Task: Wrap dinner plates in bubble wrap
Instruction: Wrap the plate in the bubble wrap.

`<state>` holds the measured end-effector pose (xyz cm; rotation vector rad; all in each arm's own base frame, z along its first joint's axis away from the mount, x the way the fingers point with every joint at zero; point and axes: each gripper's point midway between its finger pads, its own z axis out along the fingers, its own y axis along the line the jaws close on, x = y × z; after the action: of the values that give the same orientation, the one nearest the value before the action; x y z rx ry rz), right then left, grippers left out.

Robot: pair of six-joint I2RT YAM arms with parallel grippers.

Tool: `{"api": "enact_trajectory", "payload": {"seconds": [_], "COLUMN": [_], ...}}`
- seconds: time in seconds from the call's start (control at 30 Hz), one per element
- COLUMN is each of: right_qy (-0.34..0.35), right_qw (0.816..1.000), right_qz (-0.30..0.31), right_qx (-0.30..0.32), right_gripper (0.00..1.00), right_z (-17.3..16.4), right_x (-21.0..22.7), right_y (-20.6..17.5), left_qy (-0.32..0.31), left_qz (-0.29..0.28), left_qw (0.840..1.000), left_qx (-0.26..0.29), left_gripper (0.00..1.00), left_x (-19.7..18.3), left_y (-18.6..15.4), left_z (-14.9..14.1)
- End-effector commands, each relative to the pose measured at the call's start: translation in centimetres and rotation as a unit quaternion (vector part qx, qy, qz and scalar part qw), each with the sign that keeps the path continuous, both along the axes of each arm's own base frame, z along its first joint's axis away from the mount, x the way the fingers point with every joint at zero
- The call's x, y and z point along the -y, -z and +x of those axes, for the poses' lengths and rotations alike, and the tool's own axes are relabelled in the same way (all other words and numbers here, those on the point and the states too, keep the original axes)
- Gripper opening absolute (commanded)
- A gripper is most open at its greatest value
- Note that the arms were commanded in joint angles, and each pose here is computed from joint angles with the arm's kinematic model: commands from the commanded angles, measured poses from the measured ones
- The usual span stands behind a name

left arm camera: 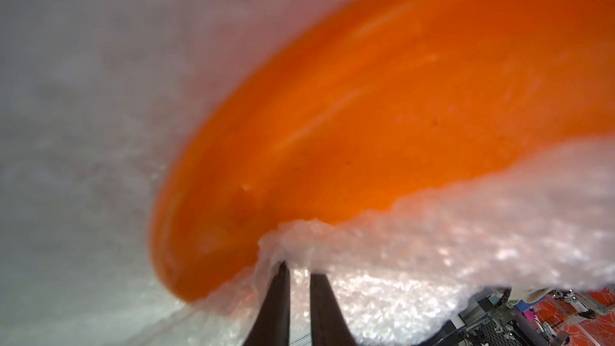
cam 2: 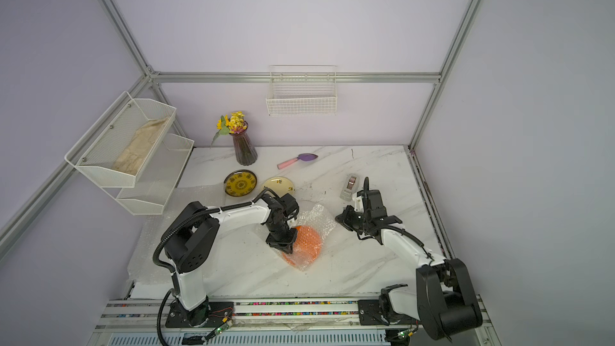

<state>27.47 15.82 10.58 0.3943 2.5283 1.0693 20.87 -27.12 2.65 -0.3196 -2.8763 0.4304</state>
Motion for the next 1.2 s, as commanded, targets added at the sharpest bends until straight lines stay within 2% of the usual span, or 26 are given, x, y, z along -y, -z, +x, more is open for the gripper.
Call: {"api": "enact_trajectory", "payload": {"seconds": [0.0, 0.2, 0.4, 0.63, 0.73, 0.9, 1.07, 1.17], "right_qy": [0.005, -0.015, -0.09, -0.132, -0.127, -0.09, -0.071, -0.069], "right_qw": [1.0, 0.999, 0.995, 0.99, 0.989, 0.987, 0.982, 0.981], "right_qz": [-0.015, 0.026, 0.031, 0.021, 0.001, -0.045, -0.069, -0.07], "right_qx": [-0.021, 0.012, 0.002, -0.053, -0.078, -0.129, -0.162, -0.17], "right_gripper": [0.0, 0.0, 0.0, 0.0, 0.0, 0.0, 0.0, 0.0], "right_z": [-4.2, -6.4, -7.2, -8.9, -9.5, -10.4, -11.3, -11.6], "right_x": [1.1, -2.1, -9.4, -15.7, -16.2, -14.4, -12.9, -12.7], "right_y": [0.0, -2.4, -1.9, 2.7, 5.2, 8.8, 10.5, 10.8], "left_qy": [0.021, 0.037, 0.037, 0.032, 0.029, 0.022, -0.003, -0.027], "left_qz": [0.079, 0.076, 0.073, 0.072, 0.07, 0.063, 0.044, -0.018], "left_qw": [0.997, 0.996, 0.997, 0.997, 0.997, 0.996, 0.993, 0.993], "left_qx": [0.015, 0.011, 0.01, 0.02, 0.028, 0.06, 0.112, 0.116], "left_gripper": [0.15, 0.15, 0.15, 0.15, 0.15, 0.15, 0.16, 0.17], "left_x": [-3.1, -2.9, -2.5, -2.5, -2.5, -2.2, -1.7, 0.2], "left_y": [1.7, 1.7, 1.7, 1.2, 0.9, -0.9, -6.3, -9.4], "left_z": [1.0, 1.0, 1.3, 1.6, 1.8, 2.8, 4.5, 4.1]}}
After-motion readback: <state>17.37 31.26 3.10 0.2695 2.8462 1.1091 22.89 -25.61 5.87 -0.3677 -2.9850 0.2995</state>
